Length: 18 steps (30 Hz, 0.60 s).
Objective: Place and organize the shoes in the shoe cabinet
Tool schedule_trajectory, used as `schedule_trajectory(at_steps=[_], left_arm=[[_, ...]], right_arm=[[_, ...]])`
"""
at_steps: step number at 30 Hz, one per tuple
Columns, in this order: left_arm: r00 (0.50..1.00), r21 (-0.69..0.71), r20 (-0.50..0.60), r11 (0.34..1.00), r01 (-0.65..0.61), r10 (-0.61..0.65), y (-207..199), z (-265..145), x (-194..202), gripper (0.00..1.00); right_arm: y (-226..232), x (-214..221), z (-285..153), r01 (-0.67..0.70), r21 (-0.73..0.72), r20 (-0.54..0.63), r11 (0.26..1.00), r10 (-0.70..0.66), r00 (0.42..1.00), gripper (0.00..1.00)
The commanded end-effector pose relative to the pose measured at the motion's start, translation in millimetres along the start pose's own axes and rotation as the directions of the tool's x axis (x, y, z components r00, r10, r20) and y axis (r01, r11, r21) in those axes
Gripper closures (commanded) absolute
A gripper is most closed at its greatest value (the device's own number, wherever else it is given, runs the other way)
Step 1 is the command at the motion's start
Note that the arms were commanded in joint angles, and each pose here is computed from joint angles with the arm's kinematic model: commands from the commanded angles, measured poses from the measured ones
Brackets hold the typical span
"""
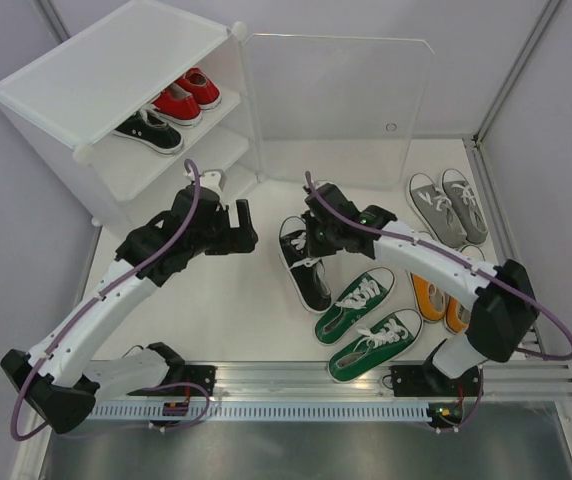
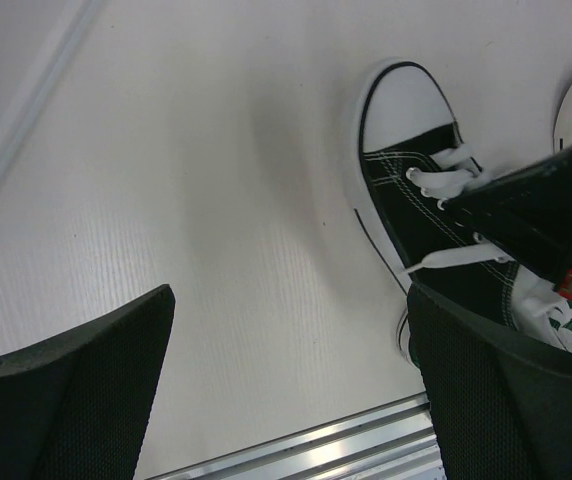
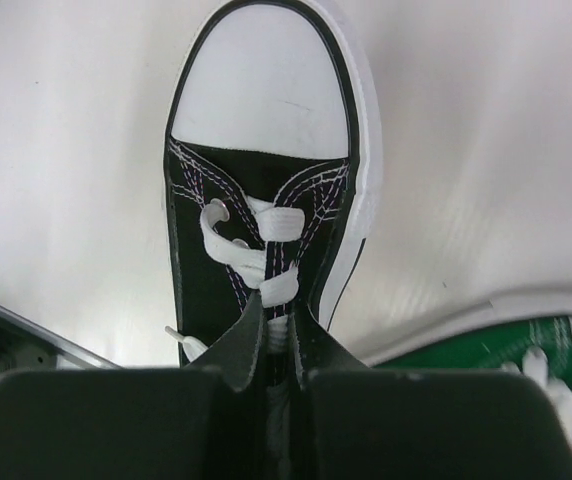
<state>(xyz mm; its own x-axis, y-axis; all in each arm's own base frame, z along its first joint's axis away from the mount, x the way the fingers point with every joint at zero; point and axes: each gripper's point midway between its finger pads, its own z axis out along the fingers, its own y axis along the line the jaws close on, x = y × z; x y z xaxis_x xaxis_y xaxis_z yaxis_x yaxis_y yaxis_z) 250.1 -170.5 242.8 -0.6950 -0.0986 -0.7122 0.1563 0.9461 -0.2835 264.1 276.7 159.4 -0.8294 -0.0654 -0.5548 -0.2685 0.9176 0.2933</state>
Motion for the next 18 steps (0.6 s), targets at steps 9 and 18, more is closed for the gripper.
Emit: schedule_trajectory(at_steps=[9,18], left_arm=[[0.998,0.01,-0.038,0.998,0.054,-0.054,7,-11,24,0.0],[0.988,0.079,-0.151,0.997,-0.021,0.033,-25,2,51,0.02]], right_arm=[[73,-41,120,0.151,-0.181,0.089,0.972,-0.137,0.987,0.88],[58,-68,68,0.187,-0.082,0.191,0.979,-0.168,0.967,0.26]])
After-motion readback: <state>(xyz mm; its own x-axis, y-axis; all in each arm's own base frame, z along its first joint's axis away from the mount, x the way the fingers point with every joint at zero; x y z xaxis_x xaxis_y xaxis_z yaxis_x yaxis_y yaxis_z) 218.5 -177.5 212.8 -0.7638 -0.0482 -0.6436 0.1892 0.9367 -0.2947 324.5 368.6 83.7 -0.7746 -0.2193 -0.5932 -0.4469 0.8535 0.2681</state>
